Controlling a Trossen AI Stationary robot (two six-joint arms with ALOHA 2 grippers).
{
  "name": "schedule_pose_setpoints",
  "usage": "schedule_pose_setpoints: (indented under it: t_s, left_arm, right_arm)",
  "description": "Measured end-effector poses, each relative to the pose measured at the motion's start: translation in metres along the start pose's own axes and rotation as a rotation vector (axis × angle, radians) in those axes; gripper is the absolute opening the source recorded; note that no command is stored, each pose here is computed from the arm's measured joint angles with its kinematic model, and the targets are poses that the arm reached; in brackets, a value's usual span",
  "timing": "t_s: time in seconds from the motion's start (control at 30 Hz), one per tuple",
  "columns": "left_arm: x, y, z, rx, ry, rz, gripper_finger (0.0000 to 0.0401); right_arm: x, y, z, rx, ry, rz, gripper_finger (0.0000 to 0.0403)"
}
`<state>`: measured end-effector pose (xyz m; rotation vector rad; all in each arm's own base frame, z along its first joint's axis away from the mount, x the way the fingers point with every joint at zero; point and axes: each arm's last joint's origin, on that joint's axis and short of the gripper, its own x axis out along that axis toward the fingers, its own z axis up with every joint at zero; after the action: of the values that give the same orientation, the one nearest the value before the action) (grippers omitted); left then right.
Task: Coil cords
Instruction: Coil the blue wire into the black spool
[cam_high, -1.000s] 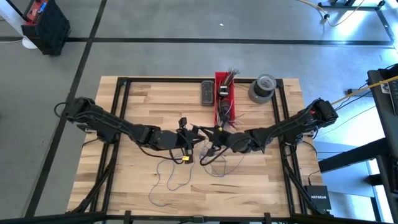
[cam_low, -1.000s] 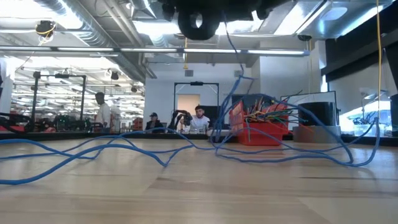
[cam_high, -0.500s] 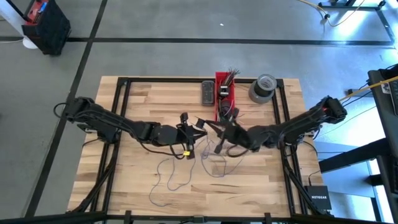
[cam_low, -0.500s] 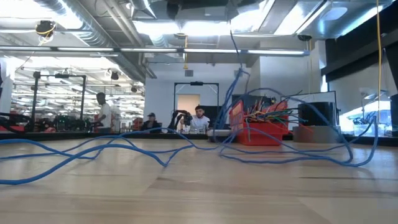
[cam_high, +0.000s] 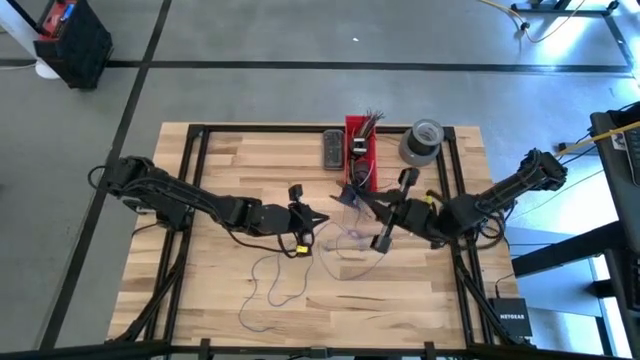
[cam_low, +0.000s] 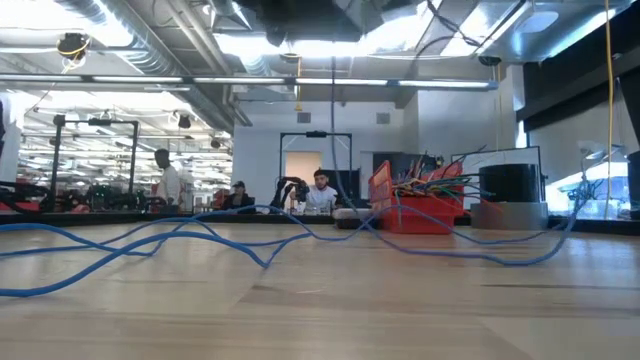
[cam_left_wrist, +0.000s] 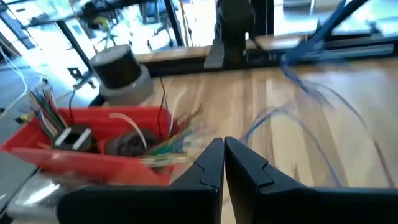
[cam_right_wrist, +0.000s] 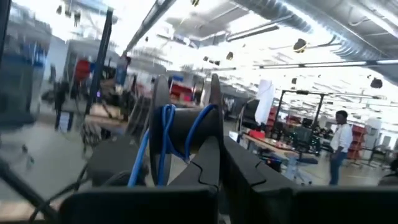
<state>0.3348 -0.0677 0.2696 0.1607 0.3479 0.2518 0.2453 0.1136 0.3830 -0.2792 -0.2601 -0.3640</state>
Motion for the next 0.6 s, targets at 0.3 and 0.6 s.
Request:
schedule_pose_setpoints:
  t_s: [0.3,0.6]
  left_arm:
    - [-0.002,-0.003,-0.001,0.016,0.011,-0.037,0.0028]
    - [0.007,-0.013,-0.010,0.050,0.039,-0.185,0.0124]
  right_arm:
    - [0.000,0.010,-0.017,-0.083,0.160,0.022,0.0007]
    - [0.008,0.017,-0.039,-0.133,0.256,-0.003,0.0007]
